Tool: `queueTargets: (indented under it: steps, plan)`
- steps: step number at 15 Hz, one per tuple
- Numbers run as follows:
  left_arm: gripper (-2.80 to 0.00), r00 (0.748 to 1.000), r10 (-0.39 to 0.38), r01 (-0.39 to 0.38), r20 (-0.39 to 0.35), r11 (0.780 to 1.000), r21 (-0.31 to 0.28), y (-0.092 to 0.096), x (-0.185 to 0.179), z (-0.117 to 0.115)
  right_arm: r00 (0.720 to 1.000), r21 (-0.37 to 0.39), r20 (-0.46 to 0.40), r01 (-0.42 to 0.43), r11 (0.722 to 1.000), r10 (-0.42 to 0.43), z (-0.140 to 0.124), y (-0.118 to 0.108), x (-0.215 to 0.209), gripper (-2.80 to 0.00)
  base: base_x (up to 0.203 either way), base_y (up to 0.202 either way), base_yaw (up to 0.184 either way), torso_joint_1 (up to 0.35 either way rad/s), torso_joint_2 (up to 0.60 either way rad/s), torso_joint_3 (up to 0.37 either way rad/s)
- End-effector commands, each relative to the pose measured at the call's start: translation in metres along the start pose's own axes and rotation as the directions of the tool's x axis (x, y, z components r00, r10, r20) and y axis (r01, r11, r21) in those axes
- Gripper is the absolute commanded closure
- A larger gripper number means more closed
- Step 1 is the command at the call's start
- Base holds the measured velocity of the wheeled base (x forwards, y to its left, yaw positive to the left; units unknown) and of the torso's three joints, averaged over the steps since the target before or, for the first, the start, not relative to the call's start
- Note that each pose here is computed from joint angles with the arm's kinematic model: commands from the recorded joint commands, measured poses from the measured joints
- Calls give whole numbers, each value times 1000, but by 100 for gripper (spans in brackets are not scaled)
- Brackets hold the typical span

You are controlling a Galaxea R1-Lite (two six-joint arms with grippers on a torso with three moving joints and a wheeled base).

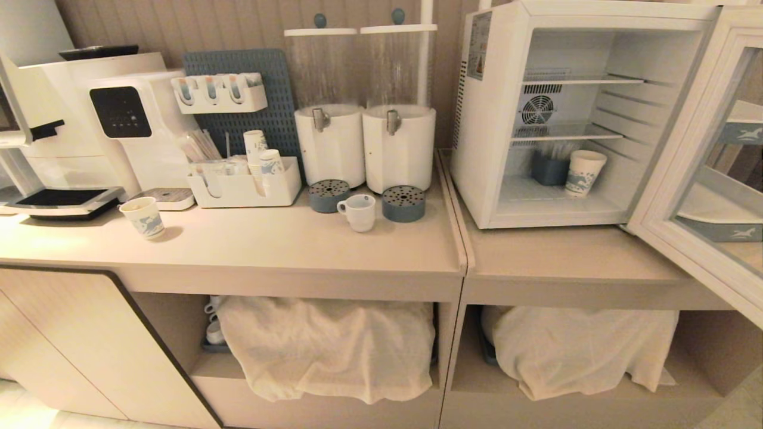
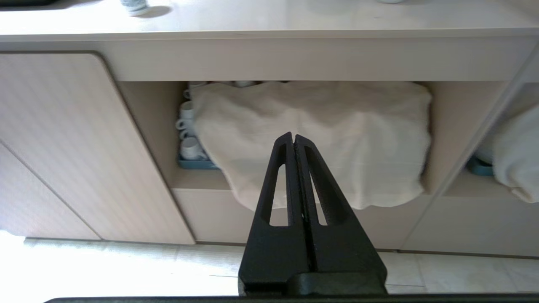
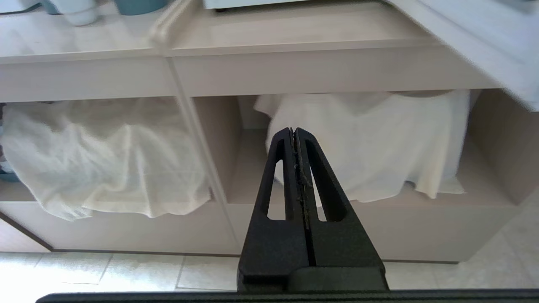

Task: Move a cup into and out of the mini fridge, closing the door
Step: Put the ceramic cup in the freezer

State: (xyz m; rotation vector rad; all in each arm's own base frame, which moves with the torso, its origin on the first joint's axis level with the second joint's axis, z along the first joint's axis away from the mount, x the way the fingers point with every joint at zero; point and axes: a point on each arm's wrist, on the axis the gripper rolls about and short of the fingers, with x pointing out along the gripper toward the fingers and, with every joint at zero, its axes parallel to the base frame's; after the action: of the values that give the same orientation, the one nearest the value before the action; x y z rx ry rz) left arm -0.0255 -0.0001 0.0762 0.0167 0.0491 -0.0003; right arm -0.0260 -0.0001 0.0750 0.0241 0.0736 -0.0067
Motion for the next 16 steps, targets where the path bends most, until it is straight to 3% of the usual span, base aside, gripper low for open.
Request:
queueTargets:
  steps: [1, 16]
  plan:
    - [0, 1000, 0, 0, 0, 1000, 0, 0, 0, 0, 1000, 1, -1, 0, 1000, 0, 0, 0, 0, 0, 0, 191, 2, 2, 5, 2]
    - [0, 1000, 2, -2, 0, 1000, -5, 0, 0, 0, 1000, 2, -1, 0, 1000, 0, 0, 0, 0, 0, 0, 193, -1, 2, 1, 2]
